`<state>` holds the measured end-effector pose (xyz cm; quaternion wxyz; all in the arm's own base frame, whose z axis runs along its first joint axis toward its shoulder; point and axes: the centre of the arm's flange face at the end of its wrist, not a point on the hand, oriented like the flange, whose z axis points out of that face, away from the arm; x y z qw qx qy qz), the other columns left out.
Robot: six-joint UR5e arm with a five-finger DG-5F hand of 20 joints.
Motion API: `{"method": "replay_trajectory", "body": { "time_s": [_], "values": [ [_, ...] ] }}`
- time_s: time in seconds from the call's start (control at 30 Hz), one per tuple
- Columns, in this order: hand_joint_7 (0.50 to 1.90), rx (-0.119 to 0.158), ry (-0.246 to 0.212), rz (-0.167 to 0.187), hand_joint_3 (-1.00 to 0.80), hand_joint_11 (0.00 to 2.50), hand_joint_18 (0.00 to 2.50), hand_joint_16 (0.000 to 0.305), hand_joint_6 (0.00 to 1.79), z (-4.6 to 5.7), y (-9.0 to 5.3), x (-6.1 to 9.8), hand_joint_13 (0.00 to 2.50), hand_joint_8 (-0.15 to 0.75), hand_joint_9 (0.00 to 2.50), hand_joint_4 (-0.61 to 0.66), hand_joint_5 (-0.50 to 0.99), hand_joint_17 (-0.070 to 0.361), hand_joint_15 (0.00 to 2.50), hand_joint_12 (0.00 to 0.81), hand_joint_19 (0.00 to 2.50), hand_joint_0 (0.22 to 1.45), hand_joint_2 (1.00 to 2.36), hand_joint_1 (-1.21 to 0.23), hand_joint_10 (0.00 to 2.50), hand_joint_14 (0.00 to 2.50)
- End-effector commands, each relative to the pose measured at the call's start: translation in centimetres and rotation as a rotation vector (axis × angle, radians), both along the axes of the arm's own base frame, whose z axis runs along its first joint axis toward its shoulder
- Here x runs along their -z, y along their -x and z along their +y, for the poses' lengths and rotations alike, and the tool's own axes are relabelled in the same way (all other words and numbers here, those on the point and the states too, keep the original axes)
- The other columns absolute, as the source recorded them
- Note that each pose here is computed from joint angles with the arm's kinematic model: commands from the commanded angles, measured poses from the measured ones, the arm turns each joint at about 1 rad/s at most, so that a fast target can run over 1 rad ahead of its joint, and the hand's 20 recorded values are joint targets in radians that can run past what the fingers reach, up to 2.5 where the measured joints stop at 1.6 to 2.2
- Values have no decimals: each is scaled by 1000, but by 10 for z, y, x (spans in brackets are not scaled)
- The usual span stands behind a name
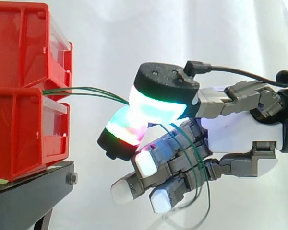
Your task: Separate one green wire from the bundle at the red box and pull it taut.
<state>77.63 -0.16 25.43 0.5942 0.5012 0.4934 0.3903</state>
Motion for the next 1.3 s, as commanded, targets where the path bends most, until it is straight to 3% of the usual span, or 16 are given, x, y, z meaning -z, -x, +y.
{"method": "replay_trajectory", "body": {
  "time_s": [0.0,0.13,0.33,0.6,0.97,1.27],
  "values": [
    [1172,0,0,-1,-500,633,906,49,883,0,0,0,808,335,977,204,-173,111,302,332,435,612,1000,-822,15,10],
    [1164,3,-1,-4,-500,618,921,52,876,-3,-1,-2,816,350,1001,218,-170,117,305,345,448,538,1000,-631,14,10],
    [1174,4,-1,-5,-464,617,905,51,866,-4,-1,-2,799,346,1001,209,-169,115,309,329,473,590,1003,-499,16,10],
    [1248,4,-1,-5,-238,618,904,51,867,-4,-1,-2,786,349,975,197,-171,114,302,332,464,603,1019,-705,14,11],
    [1143,4,-1,-5,-461,637,909,49,883,-4,-1,-2,816,338,960,181,-181,111,303,333,438,669,1004,-798,16,10],
    [1156,4,0,-5,-500,639,917,48,881,-4,-1,-2,833,336,990,180,-174,109,310,328,428,670,1000,-813,15,11]
  ]
}}
